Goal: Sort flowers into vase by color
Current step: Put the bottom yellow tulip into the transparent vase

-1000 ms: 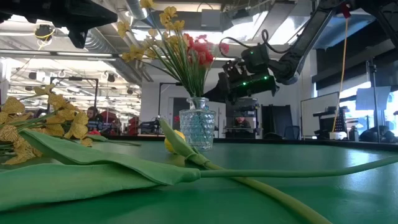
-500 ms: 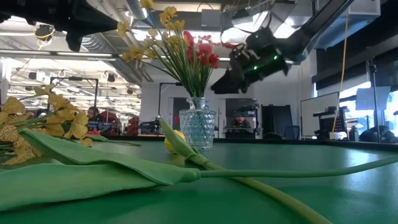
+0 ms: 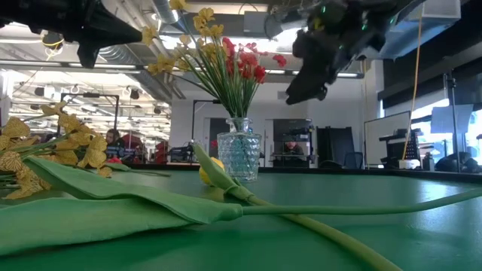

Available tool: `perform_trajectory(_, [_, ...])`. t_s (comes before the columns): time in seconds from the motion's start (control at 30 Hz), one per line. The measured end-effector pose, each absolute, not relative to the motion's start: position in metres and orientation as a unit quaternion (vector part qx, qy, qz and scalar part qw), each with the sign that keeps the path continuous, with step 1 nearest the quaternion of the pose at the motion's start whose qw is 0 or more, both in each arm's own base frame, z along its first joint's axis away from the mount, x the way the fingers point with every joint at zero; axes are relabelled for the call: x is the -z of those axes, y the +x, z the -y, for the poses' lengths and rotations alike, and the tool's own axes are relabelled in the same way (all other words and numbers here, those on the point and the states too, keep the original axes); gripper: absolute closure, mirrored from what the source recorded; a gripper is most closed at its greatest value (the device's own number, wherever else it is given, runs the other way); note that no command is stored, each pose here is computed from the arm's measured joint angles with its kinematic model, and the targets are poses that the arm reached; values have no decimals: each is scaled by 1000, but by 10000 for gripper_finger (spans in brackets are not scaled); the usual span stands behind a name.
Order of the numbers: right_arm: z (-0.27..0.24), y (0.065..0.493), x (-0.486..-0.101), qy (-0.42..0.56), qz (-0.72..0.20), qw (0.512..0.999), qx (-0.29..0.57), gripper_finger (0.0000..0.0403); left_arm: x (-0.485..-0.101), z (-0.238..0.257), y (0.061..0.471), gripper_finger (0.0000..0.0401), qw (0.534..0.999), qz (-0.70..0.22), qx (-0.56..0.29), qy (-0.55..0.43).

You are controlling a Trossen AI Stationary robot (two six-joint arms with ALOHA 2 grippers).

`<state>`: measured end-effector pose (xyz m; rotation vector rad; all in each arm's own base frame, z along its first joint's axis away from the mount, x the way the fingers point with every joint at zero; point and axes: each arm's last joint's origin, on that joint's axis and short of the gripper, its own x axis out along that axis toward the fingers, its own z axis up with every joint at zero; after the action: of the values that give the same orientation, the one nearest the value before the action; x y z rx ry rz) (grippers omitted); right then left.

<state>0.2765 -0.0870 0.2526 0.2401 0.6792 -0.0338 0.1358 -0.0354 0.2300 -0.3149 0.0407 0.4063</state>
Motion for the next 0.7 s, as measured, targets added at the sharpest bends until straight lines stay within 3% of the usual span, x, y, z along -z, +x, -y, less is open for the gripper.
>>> perform_trajectory(0.2, [-16,288,-248,52,-371,923,-86,216,-229,35,136,401,966,-26,-202,-158])
perform_trajectory(0.4, [-115,287,-240,-14,-328,934,-138,216,-228,35,136,401,966,-28,-203,-156])
perform_trajectory(0.53, [-153,287,-228,-31,-299,944,-139,216,-228,35,136,401,966,-28,-202,-157])
perform_trajectory(0.7, [-163,295,-209,-29,-310,940,-142,217,-228,35,136,401,966,-28,-202,-157])
